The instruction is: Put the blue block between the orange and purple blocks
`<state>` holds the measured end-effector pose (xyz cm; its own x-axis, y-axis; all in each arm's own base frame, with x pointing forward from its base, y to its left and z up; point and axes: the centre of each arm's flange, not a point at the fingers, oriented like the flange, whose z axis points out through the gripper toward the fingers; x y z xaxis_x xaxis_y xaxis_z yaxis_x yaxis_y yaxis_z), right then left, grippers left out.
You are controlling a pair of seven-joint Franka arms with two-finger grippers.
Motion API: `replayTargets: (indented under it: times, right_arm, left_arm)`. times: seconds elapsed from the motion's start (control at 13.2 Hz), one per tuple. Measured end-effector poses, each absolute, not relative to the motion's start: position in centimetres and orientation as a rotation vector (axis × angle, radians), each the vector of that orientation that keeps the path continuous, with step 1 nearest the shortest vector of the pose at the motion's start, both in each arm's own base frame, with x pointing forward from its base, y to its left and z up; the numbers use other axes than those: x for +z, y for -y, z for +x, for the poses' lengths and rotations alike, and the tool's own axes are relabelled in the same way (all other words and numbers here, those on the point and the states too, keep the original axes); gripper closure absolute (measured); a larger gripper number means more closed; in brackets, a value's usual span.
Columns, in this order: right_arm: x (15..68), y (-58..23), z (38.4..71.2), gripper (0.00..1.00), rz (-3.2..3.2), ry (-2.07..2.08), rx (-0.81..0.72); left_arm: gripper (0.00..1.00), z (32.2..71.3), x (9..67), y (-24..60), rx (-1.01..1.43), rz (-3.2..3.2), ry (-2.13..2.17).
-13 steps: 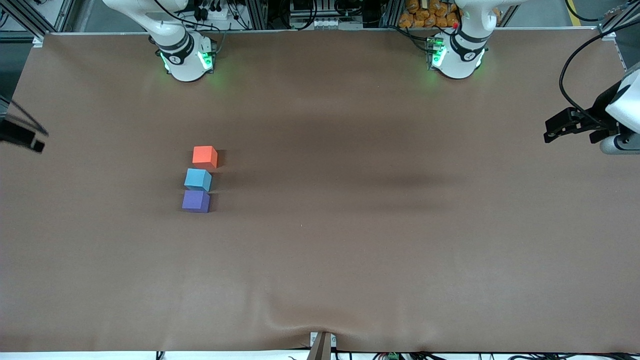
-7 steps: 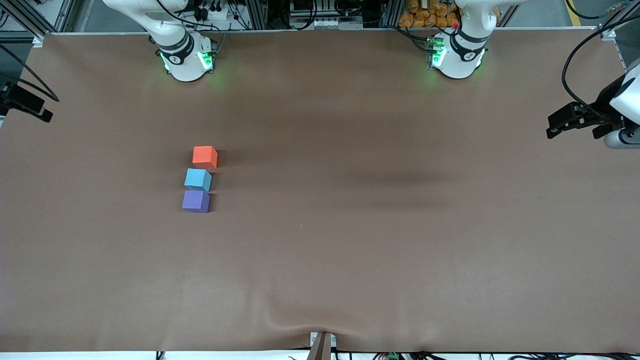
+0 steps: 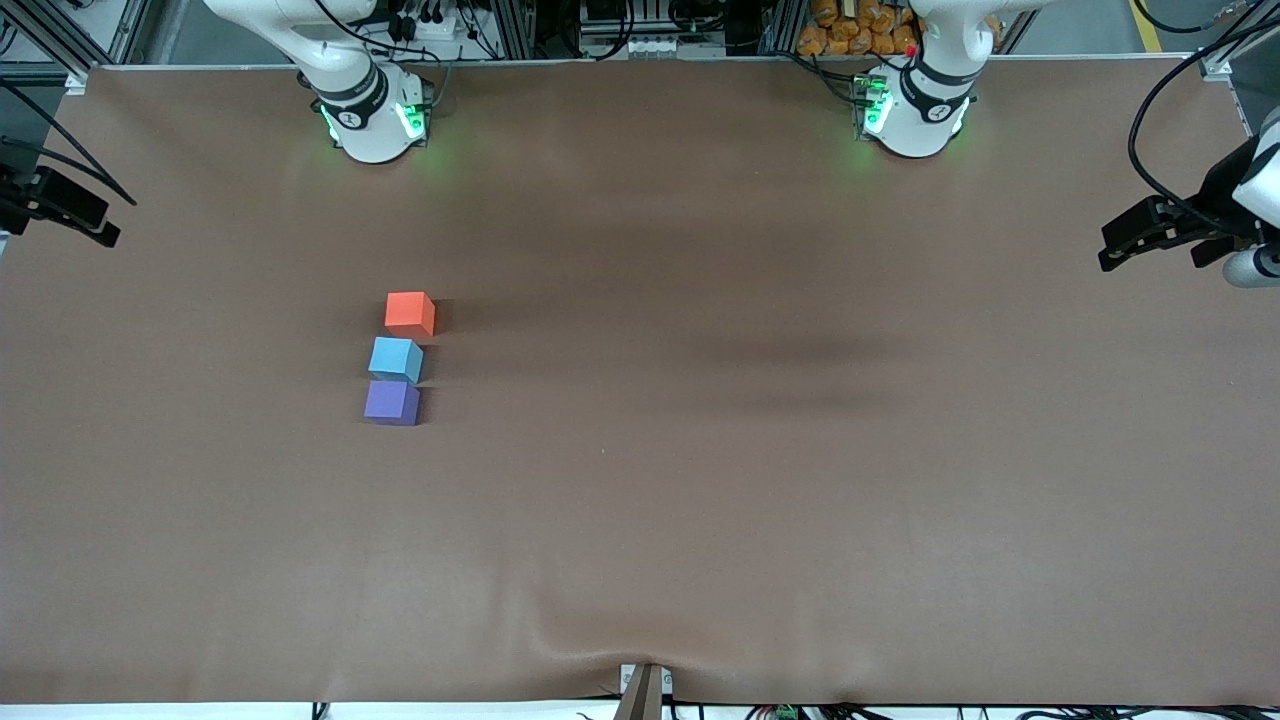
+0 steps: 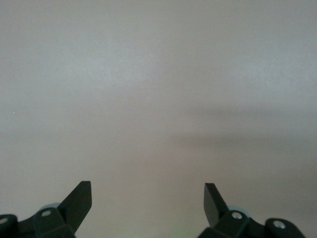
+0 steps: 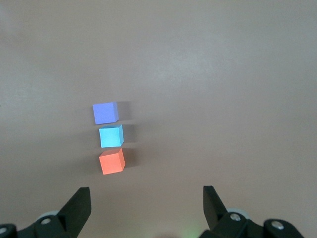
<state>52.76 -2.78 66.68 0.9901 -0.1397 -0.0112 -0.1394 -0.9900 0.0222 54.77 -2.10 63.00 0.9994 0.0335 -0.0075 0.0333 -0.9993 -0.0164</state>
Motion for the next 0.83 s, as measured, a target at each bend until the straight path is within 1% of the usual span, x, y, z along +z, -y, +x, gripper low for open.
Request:
replayTargets:
  times: [0.45, 0.83]
  right_arm:
    - [67.01, 2.49, 53.12, 0.00, 3.122, 0.207, 0.032]
    - [67.05, 2.28, 53.19, 0.00, 3.139, 0.169, 0.040]
  left_arm:
    - [0.00, 54.78, 62.97, 1.76, 0.013, -3.125, 0.060]
    - [0.00, 54.82, 63.56, 1.11, -0.007, -3.125, 0.075]
